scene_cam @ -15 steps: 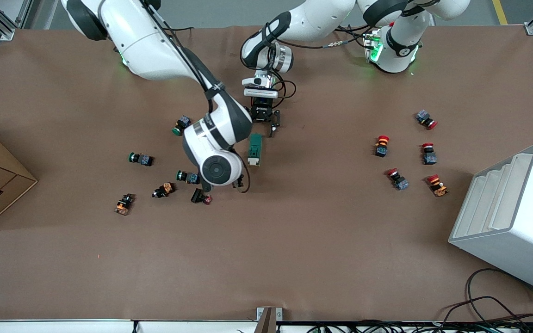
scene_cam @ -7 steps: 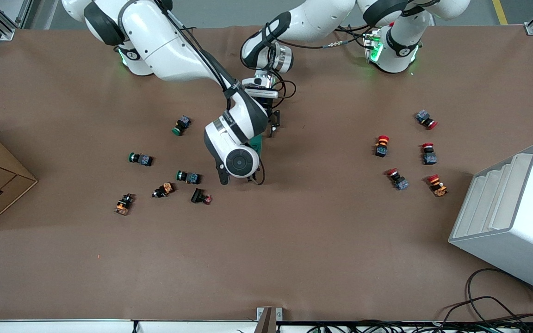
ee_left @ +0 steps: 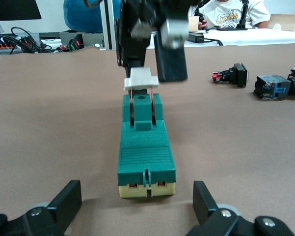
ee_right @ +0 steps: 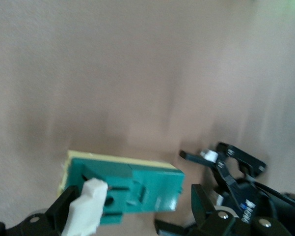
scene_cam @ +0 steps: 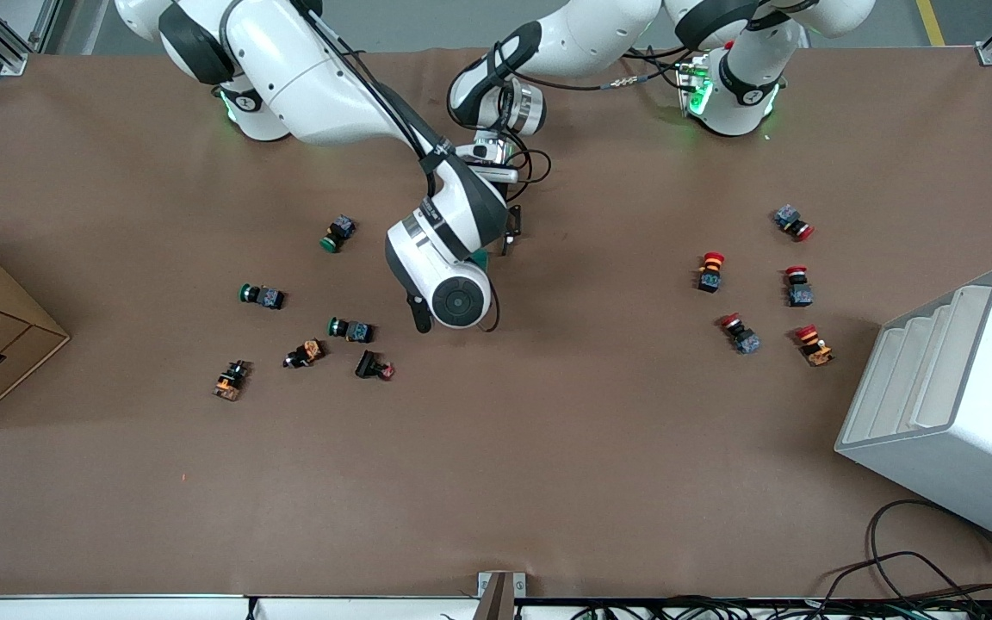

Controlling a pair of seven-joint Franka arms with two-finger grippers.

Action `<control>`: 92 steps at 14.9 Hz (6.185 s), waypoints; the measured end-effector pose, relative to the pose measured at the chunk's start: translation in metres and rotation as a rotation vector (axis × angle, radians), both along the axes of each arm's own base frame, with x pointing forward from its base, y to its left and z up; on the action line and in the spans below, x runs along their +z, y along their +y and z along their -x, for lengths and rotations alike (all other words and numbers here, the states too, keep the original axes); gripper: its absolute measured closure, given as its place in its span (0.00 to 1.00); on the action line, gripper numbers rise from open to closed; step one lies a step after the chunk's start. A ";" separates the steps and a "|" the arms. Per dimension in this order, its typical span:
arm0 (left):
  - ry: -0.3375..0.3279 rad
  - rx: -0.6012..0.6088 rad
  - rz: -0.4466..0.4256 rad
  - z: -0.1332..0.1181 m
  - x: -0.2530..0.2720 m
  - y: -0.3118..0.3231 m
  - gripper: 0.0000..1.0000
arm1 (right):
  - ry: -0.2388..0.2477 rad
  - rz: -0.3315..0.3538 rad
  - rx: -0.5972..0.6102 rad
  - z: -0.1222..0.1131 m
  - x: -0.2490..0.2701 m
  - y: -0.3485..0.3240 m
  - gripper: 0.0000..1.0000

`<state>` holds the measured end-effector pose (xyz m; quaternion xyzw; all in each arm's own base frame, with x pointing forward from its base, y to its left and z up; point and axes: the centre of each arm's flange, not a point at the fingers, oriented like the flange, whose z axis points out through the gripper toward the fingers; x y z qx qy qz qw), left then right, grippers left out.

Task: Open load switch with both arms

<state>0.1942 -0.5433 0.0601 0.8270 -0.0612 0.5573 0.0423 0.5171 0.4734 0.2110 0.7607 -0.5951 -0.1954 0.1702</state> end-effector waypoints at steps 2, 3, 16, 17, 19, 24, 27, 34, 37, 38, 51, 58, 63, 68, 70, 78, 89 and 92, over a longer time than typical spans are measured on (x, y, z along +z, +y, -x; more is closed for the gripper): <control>-0.003 0.001 0.002 0.001 0.000 0.000 0.00 | 0.017 -0.002 0.007 -0.001 0.012 0.002 0.00; -0.005 0.001 0.002 0.002 -0.001 0.000 0.00 | 0.022 -0.002 0.010 -0.002 0.017 0.003 0.00; -0.008 0.001 0.002 0.003 -0.001 0.000 0.00 | 0.077 0.022 0.044 0.011 0.025 0.007 0.00; -0.008 0.001 0.002 0.003 -0.001 0.000 0.00 | 0.082 0.025 0.050 0.014 0.026 0.009 0.00; -0.008 0.001 0.002 0.003 -0.001 0.000 0.00 | 0.114 0.044 0.068 0.021 0.025 0.010 0.00; -0.008 0.001 0.002 0.003 -0.001 0.000 0.00 | 0.153 0.069 0.095 0.035 0.022 0.014 0.00; -0.008 0.001 0.002 0.003 -0.001 0.000 0.00 | 0.149 0.071 0.106 0.044 0.015 0.020 0.00; -0.008 0.001 0.002 0.003 -0.001 0.000 0.00 | 0.132 0.067 0.100 0.049 0.001 0.023 0.00; -0.008 0.001 0.003 0.003 -0.001 0.000 0.00 | 0.117 0.066 0.093 0.043 0.004 0.020 0.00; -0.009 0.001 0.004 0.003 -0.001 -0.001 0.00 | 0.106 0.064 0.091 0.039 0.008 0.019 0.00; 0.160 0.236 -0.014 0.000 0.070 -0.060 0.00 | -0.070 -0.177 0.573 -0.086 0.166 -0.147 0.00; 0.368 0.416 -0.050 -0.084 0.184 -0.095 0.00 | -0.098 -0.395 0.984 -0.119 0.276 -0.320 0.00; 0.530 0.508 -0.069 -0.181 0.257 -0.061 0.00 | -0.079 -0.457 1.209 -0.116 0.314 -0.392 0.00; 0.696 0.610 -0.030 -0.268 0.335 0.016 0.00 | -0.096 -0.499 1.224 -0.115 0.331 -0.460 0.00; 0.748 0.635 -0.016 -0.300 0.366 0.055 0.00 | -0.109 -0.492 1.231 -0.115 0.338 -0.458 0.00; 0.981 0.597 -0.103 -0.381 0.478 0.243 0.00 | -0.126 -0.508 1.207 -0.115 0.340 -0.470 0.00; 1.124 0.421 -0.070 -0.400 0.548 0.396 0.00 | -0.238 -0.463 1.227 -0.100 0.365 -0.475 0.00; 1.142 0.352 -0.017 -0.396 0.571 0.440 0.00 | -0.268 -0.447 1.233 -0.077 0.371 -0.476 0.00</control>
